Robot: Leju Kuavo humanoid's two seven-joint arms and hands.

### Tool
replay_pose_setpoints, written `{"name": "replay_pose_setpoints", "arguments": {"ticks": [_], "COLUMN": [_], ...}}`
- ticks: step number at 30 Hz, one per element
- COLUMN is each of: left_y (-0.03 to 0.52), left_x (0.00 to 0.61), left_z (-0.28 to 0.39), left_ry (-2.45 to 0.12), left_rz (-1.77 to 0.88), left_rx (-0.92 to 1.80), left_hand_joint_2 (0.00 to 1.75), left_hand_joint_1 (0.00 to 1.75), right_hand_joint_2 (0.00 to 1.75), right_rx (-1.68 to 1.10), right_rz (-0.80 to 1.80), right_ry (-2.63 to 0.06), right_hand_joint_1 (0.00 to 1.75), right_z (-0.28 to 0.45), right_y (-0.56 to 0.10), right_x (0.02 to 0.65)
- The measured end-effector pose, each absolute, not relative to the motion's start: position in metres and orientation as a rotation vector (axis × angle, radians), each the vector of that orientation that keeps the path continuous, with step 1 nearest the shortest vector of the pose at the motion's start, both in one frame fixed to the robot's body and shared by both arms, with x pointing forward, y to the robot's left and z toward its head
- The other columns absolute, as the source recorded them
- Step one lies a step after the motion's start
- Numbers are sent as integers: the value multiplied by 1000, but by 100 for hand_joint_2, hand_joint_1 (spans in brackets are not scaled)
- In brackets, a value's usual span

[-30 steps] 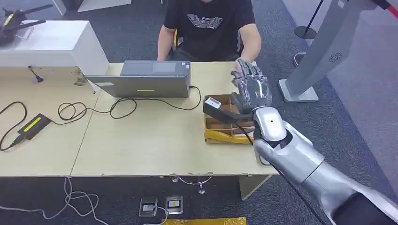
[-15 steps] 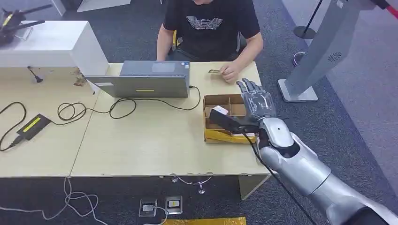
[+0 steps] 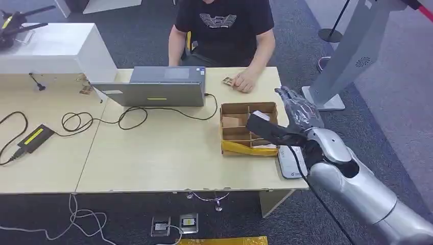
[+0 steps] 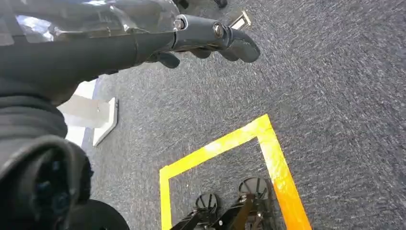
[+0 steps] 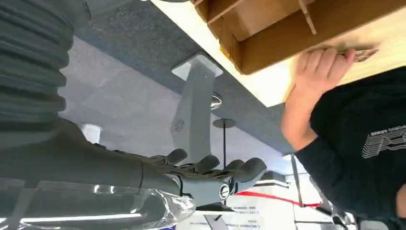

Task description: Pass the card to the sensor for recognition and then transmit it.

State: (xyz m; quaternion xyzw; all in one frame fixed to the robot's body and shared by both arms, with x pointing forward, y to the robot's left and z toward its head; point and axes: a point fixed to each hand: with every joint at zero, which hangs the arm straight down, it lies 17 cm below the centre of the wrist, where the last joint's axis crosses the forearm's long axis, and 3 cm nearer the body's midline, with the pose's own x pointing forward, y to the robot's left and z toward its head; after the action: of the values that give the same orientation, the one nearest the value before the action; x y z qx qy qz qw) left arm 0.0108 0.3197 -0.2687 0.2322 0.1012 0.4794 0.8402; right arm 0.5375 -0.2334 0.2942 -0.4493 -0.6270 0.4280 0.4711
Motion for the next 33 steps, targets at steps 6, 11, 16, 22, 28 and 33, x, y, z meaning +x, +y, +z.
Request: {"name": "replay_pose_setpoints", "arguments": {"ticks": [6,11,16,22,28,33], "left_y": [320,322,324,325,325,325], "left_x": [11,8,9,11,13,15], "left_z": [-269,-267,-267,-267,-267,-268], "left_ry": [215,220,213,206,196,188], "left_rz": [1013,1013,1002,989,972,960], "left_rx": [492,511,518,517,514,507], "left_hand_joint_2": [0,0,0,0,0,0], "left_hand_joint_1": [0,0,0,0,0,0], "right_hand_joint_2": [175,175,175,175,175,175], "right_rx": [-1114,-1124,-1099,-1088,-1085,-1077], "right_rz": [1055,1070,1101,1139,1148,1160], "right_ry": [-1557,-1551,-1561,-1605,-1601,-1594], "right_hand_joint_1": [0,0,0,0,0,0], "right_z": [304,304,289,274,256,245], "right_y": [-236,-237,-227,-214,-212,-210], "right_x": [531,525,519,514,515,512]}}
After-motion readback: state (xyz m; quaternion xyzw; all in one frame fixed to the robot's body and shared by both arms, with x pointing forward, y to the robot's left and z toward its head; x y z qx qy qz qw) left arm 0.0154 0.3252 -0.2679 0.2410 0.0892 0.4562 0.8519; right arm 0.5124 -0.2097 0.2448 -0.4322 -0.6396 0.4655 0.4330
